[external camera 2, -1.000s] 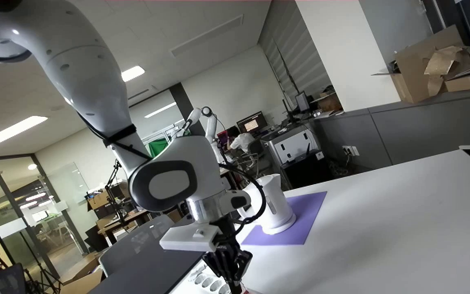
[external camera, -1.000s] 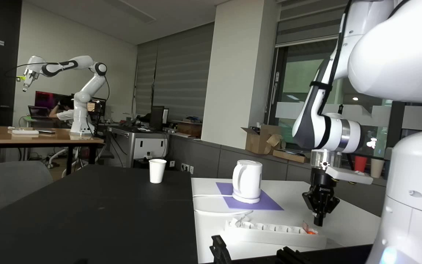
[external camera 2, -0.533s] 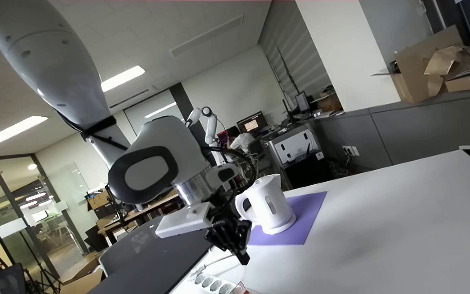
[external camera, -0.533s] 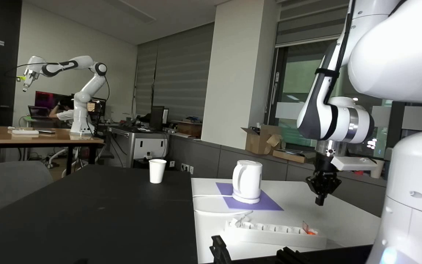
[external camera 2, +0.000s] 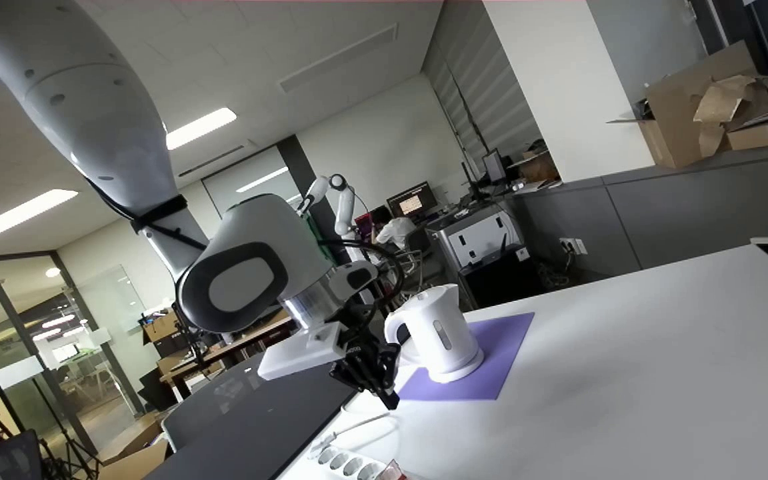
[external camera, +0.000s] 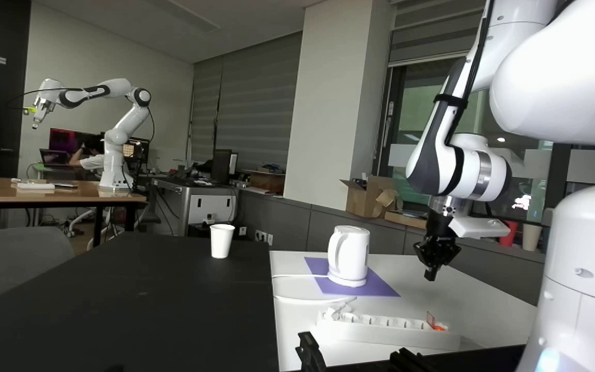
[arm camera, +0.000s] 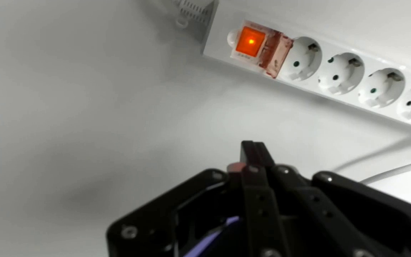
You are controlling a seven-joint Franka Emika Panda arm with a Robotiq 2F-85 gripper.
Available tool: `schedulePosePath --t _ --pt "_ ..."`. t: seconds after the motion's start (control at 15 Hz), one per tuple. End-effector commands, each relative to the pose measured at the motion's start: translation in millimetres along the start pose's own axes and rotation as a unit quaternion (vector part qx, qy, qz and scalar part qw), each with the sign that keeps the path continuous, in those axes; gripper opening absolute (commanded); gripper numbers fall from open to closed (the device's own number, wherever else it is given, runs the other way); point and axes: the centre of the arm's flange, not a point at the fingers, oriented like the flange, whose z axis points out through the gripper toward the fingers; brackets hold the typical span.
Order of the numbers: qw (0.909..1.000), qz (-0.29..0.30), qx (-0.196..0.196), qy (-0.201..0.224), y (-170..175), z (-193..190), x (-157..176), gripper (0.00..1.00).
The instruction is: Turn on the switch on the adapter
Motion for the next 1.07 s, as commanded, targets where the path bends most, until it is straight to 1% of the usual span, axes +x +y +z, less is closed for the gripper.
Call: schedulePosePath --t 0.0,0.07,0.13,0.2,0.33,0.4,0.6,0.67,0.73,0.87,0.93,1.0 --pt "0.9994 0.007 0.014 -0.032 -6 -19 2 0.0" --pt "0.9988 0.006 0.015 -0.046 -7 -19 -1 0.26" --pt "0.9982 0.005 0.015 -0.058 -7 -19 -4 0.27" --pt "0.9973 -0.001 0.018 -0.071 -6 -19 -11 0.33" --pt "0.9957 -0.011 0.013 -0.091 -5 -18 -24 0.47" --pt "0.9952 -0.013 0.002 -0.097 -4 -19 -29 0.53" --pt "0.9931 -0.037 -0.006 -0.112 3 -29 -45 0.75" --pt "0.9938 -0.037 0.006 -0.104 17 -7 -21 0.81" --pt "0.9936 -0.037 0.005 -0.106 18 -7 -22 0.62" --pt "0.9935 -0.039 0.006 -0.107 17 -5 -22 0.76" --pt "0.9934 -0.04 0.007 -0.107 16 -5 -22 0.81" --pt "0.9934 -0.04 0.007 -0.107 16 -5 -22 0.81"
